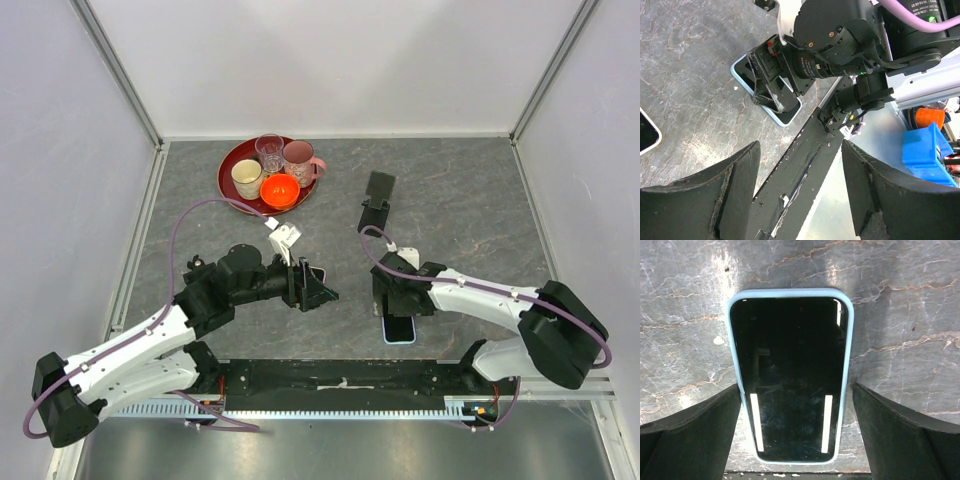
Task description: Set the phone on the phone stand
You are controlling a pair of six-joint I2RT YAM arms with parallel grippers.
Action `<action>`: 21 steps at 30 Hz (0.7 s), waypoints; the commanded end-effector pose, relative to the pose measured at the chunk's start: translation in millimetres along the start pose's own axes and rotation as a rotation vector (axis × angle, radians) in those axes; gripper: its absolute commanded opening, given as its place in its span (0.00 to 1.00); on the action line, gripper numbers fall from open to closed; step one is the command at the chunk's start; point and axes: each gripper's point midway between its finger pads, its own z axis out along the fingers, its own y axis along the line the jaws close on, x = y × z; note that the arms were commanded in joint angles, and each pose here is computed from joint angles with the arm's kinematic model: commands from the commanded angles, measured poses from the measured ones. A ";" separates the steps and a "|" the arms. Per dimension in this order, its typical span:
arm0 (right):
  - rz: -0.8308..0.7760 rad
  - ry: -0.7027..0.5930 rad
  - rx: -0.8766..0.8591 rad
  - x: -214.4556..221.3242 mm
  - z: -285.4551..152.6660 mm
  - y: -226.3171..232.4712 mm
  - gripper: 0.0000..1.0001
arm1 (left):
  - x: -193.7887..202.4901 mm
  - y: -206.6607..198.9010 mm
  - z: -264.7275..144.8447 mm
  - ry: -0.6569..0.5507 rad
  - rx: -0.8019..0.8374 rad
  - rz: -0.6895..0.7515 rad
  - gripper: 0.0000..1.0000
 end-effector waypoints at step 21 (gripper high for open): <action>-0.017 0.352 0.053 65.5 15.1 2.0 0.91 | -22.3 -23.6 -14.3 -0.075 0.061 0.015 0.72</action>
